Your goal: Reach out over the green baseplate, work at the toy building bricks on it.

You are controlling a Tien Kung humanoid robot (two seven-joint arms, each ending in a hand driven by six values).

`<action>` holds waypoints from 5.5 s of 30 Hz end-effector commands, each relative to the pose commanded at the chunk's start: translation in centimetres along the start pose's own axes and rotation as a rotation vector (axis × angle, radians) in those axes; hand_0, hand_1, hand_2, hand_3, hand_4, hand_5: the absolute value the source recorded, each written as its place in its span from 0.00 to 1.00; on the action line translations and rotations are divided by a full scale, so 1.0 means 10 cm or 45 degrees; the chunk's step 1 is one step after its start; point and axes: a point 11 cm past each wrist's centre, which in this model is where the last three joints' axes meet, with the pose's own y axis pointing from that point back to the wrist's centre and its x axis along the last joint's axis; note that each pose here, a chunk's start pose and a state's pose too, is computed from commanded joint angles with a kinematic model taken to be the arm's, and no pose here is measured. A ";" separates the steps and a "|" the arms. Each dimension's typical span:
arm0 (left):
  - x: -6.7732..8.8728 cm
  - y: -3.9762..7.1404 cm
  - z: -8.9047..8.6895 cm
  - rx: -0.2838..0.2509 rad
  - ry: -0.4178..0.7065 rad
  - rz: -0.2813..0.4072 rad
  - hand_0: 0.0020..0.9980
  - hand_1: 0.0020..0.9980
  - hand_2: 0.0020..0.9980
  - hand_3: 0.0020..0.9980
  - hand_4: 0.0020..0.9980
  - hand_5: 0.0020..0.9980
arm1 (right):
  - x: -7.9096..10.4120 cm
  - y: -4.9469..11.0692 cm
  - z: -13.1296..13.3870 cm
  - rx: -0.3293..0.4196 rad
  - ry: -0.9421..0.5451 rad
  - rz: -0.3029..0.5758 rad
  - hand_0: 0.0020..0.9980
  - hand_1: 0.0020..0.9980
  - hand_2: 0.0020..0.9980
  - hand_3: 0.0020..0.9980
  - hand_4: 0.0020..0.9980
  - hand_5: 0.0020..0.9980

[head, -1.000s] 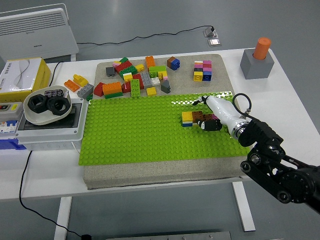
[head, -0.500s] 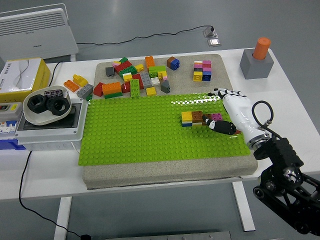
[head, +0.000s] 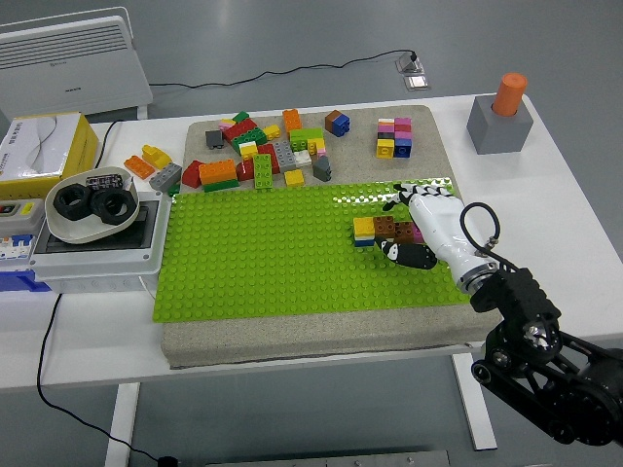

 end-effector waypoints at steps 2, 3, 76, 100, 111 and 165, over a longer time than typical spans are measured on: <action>0.00 0.00 0.00 0.000 -0.001 0.001 0.68 0.49 0.38 0.52 0.43 0.04 | -0.04 -0.01 0.00 -0.001 0.009 -0.016 0.90 0.89 0.89 0.62 0.80 0.48; 0.00 0.00 0.00 0.000 -0.002 0.001 0.68 0.49 0.38 0.52 0.43 0.04 | -0.06 -0.02 0.00 -0.003 0.012 -0.024 0.90 0.89 0.89 0.62 0.80 0.48; 0.03 0.00 0.03 -0.023 0.042 0.025 0.68 0.49 0.38 0.52 0.44 0.03 | -0.28 -0.10 0.16 -0.075 -0.044 -0.117 0.89 0.87 0.88 0.63 0.81 0.52; 0.00 0.00 0.01 -0.015 0.040 0.020 0.68 0.49 0.38 0.52 0.45 0.03 | -0.23 -0.11 0.10 -0.050 -0.053 -0.094 0.89 0.87 0.88 0.63 0.81 0.53; -0.01 0.01 0.03 -0.033 -0.021 0.033 0.68 0.48 0.38 0.52 0.45 0.04 | -0.19 -0.12 0.07 -0.036 -0.060 -0.082 0.89 0.87 0.88 0.63 0.81 0.53; -0.05 0.01 -0.06 0.003 0.050 0.000 0.68 0.49 0.36 0.52 0.42 0.07 | 0.49 0.26 0.49 -0.234 0.106 -0.104 0.82 0.79 0.81 0.60 0.91 0.23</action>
